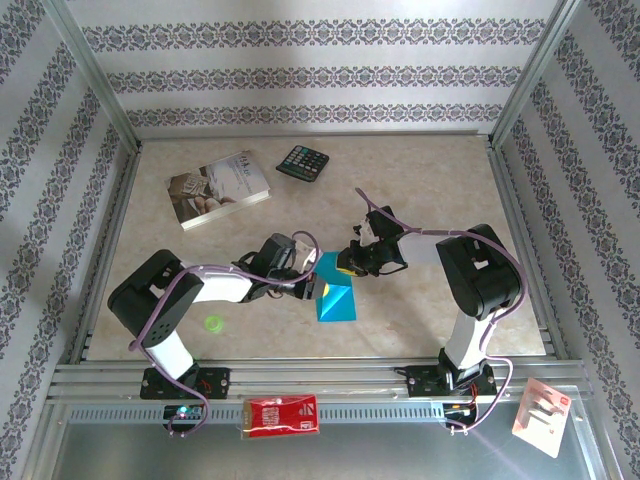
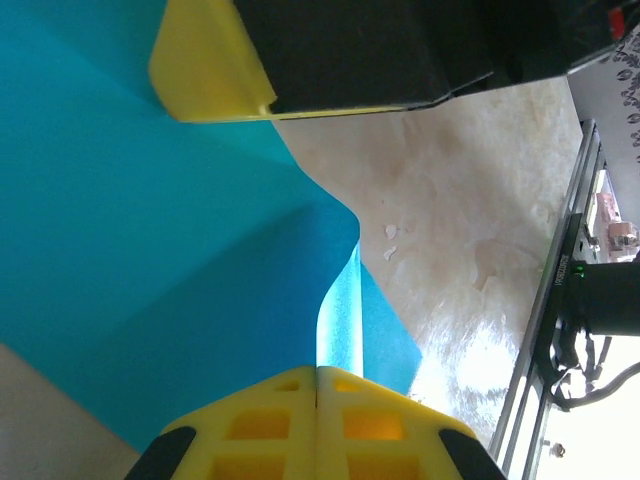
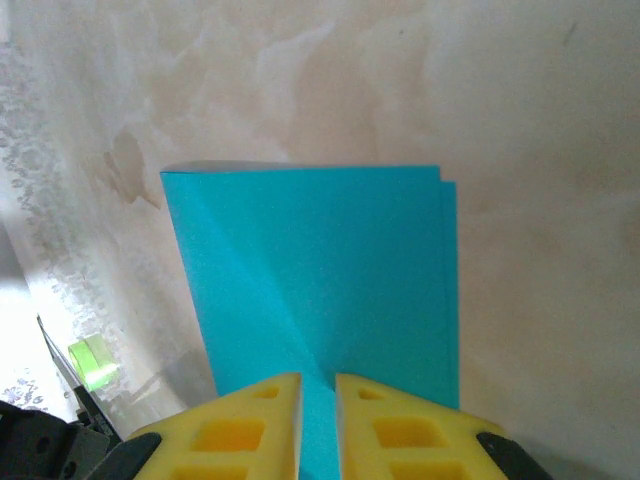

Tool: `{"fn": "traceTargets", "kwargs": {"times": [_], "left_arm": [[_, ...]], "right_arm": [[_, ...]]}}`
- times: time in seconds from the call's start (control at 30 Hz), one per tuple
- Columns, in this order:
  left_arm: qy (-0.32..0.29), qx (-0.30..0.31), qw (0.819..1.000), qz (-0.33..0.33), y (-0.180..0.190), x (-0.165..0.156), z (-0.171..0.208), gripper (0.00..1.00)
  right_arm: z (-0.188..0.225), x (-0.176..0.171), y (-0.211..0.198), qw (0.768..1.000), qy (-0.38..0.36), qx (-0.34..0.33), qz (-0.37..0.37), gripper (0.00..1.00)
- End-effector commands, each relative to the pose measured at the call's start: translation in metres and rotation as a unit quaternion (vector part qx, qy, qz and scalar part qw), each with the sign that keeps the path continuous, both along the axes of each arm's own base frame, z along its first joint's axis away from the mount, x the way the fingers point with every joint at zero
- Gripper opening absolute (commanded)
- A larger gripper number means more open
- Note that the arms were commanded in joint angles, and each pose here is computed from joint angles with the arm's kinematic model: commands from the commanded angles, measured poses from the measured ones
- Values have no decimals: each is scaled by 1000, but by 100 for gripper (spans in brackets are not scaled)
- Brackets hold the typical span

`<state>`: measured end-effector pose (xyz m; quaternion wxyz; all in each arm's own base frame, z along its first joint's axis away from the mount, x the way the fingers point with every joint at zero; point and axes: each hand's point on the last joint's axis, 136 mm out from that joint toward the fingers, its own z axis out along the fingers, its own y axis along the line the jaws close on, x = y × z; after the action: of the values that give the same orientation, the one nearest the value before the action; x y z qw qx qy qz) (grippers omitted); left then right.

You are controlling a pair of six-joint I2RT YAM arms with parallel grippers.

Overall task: Fold a paper plane with a square sheet of paper (pick it up from the middle)
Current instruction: Fold the triangle a second time at the center of the table.

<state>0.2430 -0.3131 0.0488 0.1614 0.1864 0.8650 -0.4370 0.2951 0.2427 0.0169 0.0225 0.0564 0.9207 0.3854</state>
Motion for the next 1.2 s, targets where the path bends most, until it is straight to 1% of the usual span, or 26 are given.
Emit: {"fn": "traceTargets", "kwargs": {"times": [0.0,0.4,1.17], "left_arm": [[3,-6,1000,4,3,4,-5,0],[17,-1,1000,24,12,8,-18,0],[25,20,999,34,21,13,-28,0]], "right_arm": [[-16,-9,-10,1000,16,-23,0,18],[-18,-9,-9,1000,18,-23,2,18],[-20,-9,-8,999,22,-24,3,18]]}}
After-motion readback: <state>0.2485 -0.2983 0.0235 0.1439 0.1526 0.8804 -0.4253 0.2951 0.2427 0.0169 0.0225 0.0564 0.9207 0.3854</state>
